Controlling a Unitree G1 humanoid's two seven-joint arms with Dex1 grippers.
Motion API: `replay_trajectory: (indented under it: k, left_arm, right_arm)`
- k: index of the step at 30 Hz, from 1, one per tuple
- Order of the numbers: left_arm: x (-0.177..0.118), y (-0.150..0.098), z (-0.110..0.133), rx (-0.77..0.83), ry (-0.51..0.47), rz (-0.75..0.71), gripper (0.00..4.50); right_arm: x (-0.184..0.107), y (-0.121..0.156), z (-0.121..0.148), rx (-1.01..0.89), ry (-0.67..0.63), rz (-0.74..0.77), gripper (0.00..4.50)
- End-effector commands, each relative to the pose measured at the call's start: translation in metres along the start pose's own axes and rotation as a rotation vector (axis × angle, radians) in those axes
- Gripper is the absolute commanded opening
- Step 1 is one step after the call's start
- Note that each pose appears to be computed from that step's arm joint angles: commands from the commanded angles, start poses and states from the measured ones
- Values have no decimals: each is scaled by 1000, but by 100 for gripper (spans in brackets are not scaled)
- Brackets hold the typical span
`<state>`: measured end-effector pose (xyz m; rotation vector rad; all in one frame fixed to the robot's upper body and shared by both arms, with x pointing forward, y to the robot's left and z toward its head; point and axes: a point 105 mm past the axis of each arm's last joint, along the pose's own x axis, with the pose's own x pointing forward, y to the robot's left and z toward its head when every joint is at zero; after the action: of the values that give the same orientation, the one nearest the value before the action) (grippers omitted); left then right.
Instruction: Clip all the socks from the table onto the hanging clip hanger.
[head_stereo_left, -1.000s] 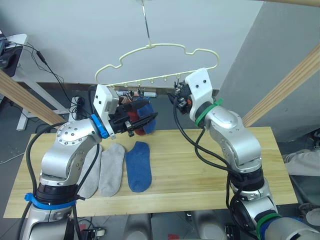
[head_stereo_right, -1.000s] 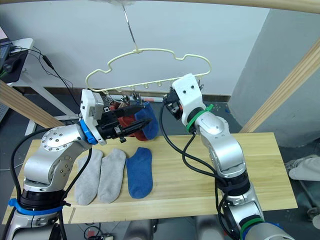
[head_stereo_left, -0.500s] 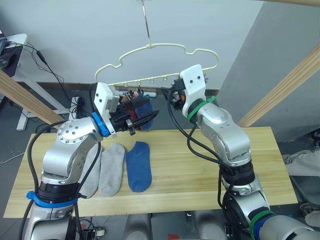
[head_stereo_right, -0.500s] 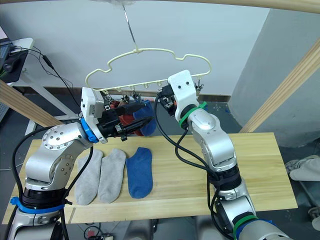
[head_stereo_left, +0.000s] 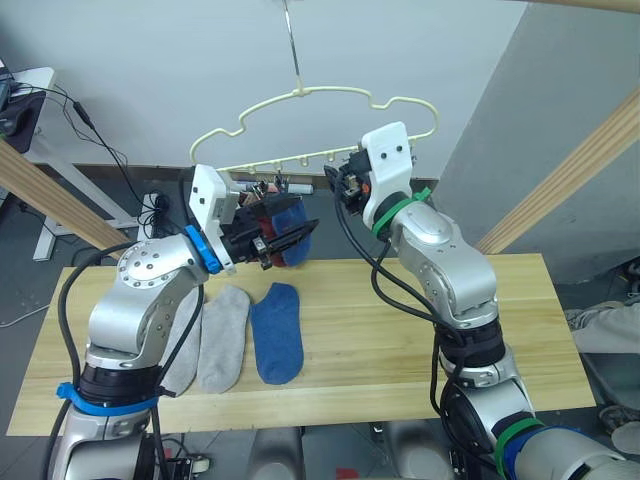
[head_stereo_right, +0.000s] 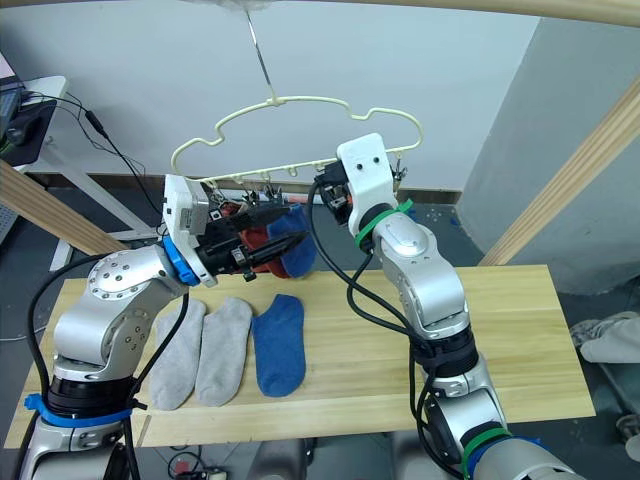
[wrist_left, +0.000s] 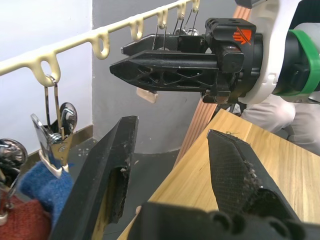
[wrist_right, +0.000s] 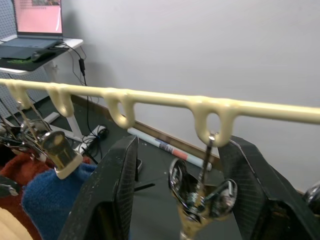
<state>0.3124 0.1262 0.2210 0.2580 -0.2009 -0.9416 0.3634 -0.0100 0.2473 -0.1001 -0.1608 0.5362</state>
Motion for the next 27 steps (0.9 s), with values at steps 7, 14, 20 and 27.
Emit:
replay_trajectory:
  k: [7, 14, 20, 27]
  left_arm:
    - [2, -3, 7, 19, -26, -8, 249]
    - [2, -3, 6, 21, -22, -5, 249]
    - [2, -3, 6, 24, -23, -2, 249]
    - [3, -2, 8, 22, -33, 0, 249]
  right_arm:
    - [-14, -3, 7, 12, -37, -34, 194]
    - [-14, -2, 6, 12, -26, -32, 163]
    - [-16, 3, 8, 18, -28, -13, 163]
    - [-14, 10, 15, 30, -67, 9, 163]
